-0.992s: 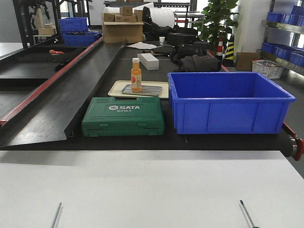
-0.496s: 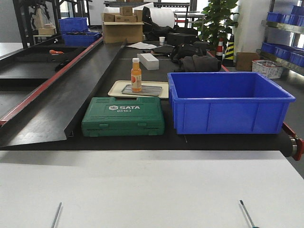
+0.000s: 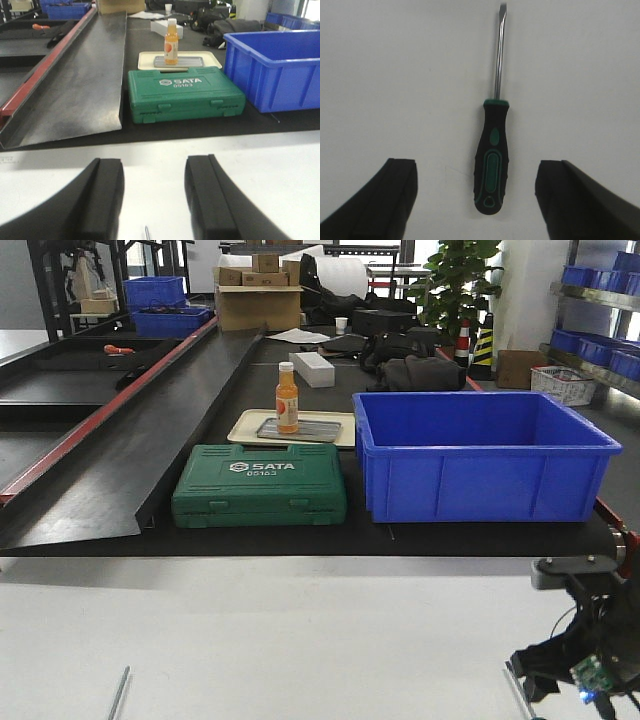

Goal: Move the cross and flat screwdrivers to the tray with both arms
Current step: 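Lower the right gripper onto the nearer screwdriver's handle and close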

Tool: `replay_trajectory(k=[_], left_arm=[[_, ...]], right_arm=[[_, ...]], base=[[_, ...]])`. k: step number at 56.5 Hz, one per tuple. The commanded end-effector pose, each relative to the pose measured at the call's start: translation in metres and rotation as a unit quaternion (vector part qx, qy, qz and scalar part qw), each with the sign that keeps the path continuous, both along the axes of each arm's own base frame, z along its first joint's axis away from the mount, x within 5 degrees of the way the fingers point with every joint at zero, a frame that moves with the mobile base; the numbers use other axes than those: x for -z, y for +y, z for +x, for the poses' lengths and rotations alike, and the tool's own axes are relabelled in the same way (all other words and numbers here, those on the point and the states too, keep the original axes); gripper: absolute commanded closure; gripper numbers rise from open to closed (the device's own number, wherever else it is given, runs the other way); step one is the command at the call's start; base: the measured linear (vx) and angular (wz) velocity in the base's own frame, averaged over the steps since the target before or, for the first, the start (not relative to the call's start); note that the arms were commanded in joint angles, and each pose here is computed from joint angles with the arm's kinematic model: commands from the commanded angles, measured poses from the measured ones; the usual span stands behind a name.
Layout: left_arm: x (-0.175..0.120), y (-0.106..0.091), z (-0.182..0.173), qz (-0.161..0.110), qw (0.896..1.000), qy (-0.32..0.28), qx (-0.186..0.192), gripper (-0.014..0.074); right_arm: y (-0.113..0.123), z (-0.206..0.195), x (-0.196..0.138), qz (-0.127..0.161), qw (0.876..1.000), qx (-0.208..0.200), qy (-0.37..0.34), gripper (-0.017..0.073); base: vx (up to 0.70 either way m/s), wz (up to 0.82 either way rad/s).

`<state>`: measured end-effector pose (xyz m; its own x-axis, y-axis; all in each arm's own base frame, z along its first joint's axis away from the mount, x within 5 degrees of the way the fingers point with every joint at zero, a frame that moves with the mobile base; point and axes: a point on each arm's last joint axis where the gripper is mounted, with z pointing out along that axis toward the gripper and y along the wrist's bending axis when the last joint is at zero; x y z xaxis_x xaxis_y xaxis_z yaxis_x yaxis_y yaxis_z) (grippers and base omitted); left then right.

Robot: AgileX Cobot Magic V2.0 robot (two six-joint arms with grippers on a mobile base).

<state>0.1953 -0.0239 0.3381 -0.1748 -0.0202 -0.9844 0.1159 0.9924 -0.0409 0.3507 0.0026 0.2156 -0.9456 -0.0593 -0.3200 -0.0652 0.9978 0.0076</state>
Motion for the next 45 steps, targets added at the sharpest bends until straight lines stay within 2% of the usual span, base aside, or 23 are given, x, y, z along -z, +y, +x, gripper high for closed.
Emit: replay_trajectory(k=[1,12,27,36,45], left_arm=[[-0.018,0.001,0.0,-0.007,0.999,-0.044,-0.003,0.0167],[-0.015,0.0,-0.001,-0.005,1.0,-0.024,-0.001,0.0167],[-0.014,0.0,-0.001,-0.005,1.0,-0.02,0.0,0.0167],[-0.014,0.0,-0.001,-0.005,1.0,-0.02,0.0,0.0167],[-0.014,0.0,-0.001,-0.005,1.0,-0.02,0.0,0.0167]], right_arm=[[-0.002,0.009,-0.001,0.0,1.0,0.0,-0.012,0.0016],[-0.003,0.019,0.039,-0.007,0.999,-0.003,0.033,0.0016],[-0.007,0.024,0.076,-0.033,0.997,-0.007,0.075,0.0031],[-0.007,0.033,0.086,-0.028,0.996,-0.003,0.081,0.0033],[-0.004,0.043,0.09,-0.01,0.995,0.009,0.1,0.0051]], base=[[0.0,0.0],[0.0,0.0],[0.0,0.0],[0.0,0.0],[0.0,0.0]])
